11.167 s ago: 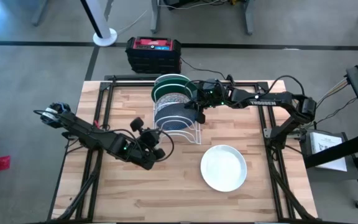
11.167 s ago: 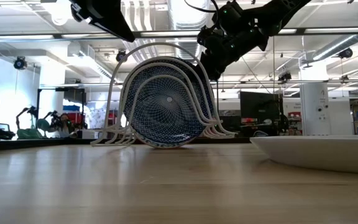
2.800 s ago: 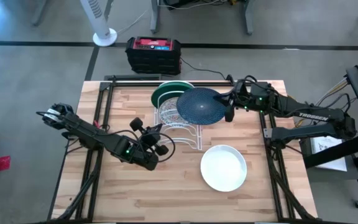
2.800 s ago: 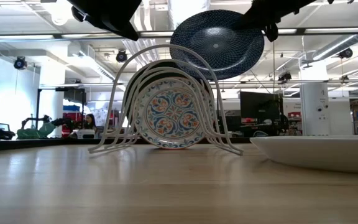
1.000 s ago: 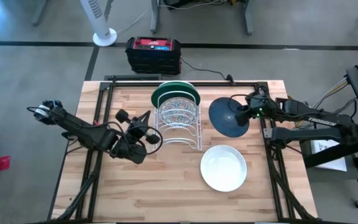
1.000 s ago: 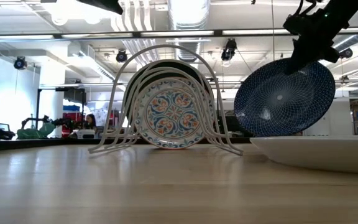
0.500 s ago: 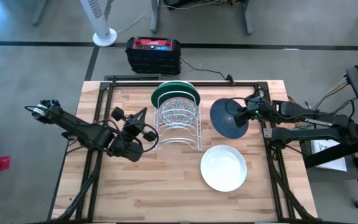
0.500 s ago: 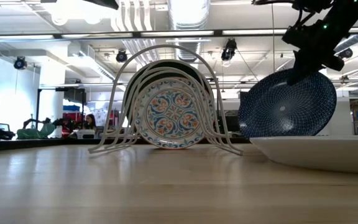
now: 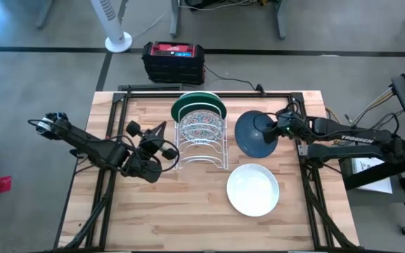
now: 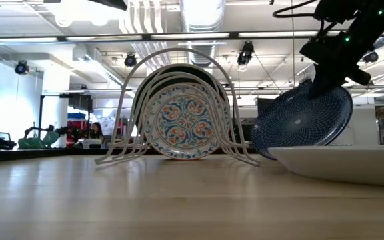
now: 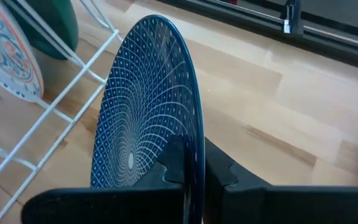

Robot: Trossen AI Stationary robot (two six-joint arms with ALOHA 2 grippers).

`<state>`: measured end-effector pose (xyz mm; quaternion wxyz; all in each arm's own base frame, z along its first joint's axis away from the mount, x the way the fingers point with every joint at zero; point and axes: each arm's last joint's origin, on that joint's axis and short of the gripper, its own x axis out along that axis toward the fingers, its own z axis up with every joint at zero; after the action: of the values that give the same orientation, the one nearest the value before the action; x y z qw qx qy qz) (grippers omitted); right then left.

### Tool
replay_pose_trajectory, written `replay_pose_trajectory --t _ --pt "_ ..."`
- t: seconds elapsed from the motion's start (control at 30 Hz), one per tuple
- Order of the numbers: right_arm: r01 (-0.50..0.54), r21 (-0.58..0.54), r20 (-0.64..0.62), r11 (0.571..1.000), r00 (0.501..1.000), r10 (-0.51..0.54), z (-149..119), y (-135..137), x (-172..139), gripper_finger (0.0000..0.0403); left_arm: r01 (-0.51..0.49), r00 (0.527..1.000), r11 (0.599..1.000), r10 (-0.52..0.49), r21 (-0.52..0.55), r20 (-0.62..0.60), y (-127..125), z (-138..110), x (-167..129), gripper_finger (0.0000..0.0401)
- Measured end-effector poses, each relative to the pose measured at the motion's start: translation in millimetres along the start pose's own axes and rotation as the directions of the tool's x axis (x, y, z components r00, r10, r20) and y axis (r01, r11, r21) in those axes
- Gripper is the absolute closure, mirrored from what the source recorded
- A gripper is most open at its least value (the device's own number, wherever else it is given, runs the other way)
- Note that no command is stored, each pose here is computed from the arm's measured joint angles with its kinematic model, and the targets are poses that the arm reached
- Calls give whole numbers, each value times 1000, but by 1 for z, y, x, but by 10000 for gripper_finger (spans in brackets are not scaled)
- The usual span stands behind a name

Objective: Sort dishes
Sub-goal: Remove the blue patterned plate from the dish rack

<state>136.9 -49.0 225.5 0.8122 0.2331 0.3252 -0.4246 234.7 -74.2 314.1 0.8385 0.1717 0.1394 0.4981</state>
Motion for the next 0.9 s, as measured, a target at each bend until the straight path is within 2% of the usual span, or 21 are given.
replay_pose_trajectory --t 0.27,0.7,0.9 --pt "-36 97 40 995 999 32 -16 0 21 400 0 1000 1000 0 1 0 0 0 0 401" --pt "10 197 20 980 1000 -14 -38 -8 37 400 7 1000 1000 -7 -6 -5 0 -1 0 401" --pt "-14 249 43 968 999 4 -50 -11 48 398 7 1000 1000 -7 -8 -5 0 -2 0 401"
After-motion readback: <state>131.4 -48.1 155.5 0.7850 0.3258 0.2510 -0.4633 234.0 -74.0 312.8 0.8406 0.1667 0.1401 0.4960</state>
